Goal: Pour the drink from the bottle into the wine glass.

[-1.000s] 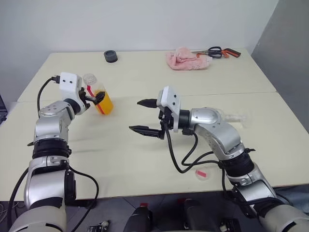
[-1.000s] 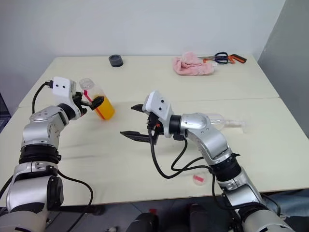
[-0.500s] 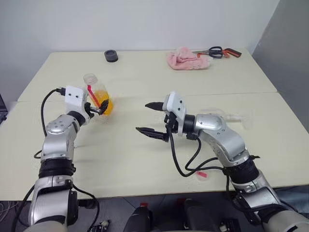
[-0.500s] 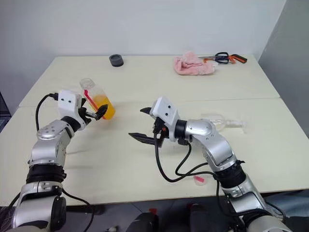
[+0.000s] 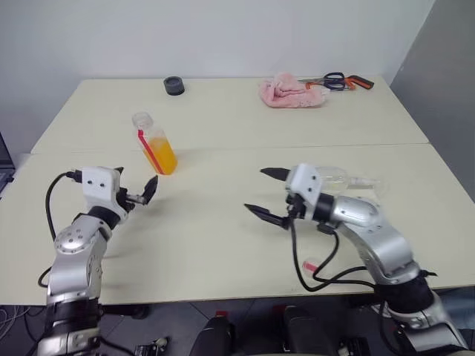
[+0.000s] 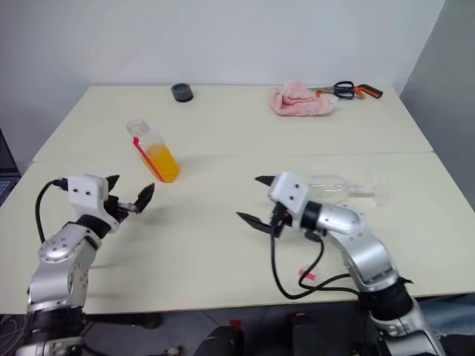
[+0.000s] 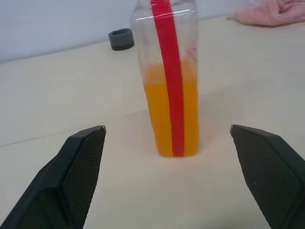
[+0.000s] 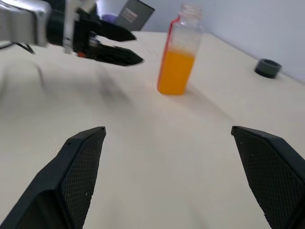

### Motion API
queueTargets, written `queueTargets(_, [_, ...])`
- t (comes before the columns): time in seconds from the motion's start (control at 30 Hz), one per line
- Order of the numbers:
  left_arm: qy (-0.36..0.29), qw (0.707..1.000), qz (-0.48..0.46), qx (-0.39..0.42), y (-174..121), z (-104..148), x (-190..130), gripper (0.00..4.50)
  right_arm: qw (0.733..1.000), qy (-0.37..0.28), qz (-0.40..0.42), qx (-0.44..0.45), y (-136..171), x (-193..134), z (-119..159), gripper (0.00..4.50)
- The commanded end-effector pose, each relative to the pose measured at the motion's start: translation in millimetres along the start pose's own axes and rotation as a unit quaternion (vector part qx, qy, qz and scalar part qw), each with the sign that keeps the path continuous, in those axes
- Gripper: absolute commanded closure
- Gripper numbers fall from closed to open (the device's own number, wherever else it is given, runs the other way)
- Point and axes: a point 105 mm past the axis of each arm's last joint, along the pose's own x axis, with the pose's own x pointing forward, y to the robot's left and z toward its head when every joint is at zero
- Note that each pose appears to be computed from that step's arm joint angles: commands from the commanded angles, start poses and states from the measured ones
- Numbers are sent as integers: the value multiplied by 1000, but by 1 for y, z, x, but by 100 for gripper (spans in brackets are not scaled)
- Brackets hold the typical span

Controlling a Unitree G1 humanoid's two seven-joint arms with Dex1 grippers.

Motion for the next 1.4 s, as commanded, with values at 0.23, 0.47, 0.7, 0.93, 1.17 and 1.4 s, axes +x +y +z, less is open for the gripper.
queueTargets(0.23, [-64,975,-213,19,-81,56,8,2,990,68,-59,-107,-13,-53,-9,0])
queueTargets(0.47, [-43,915,-399,26,-123,70,-5,2,919,243,-121,-284,-56,-86,-60,0])
queueTargets(0.7, [-28,887,-456,60,-132,72,-9,2,859,326,-156,-362,-84,-107,-86,0])
queueTargets(0.93, [-39,884,-461,62,-136,74,-4,2,808,377,-195,-408,-106,-122,-95,0])
queueTargets(1.17, [-44,887,-458,51,-135,67,1,2,780,392,-224,-433,-117,-125,-95,0])
queueTargets(1.4, [-48,888,-454,45,-138,65,4,2,771,405,-223,-437,-113,-126,-112,0])
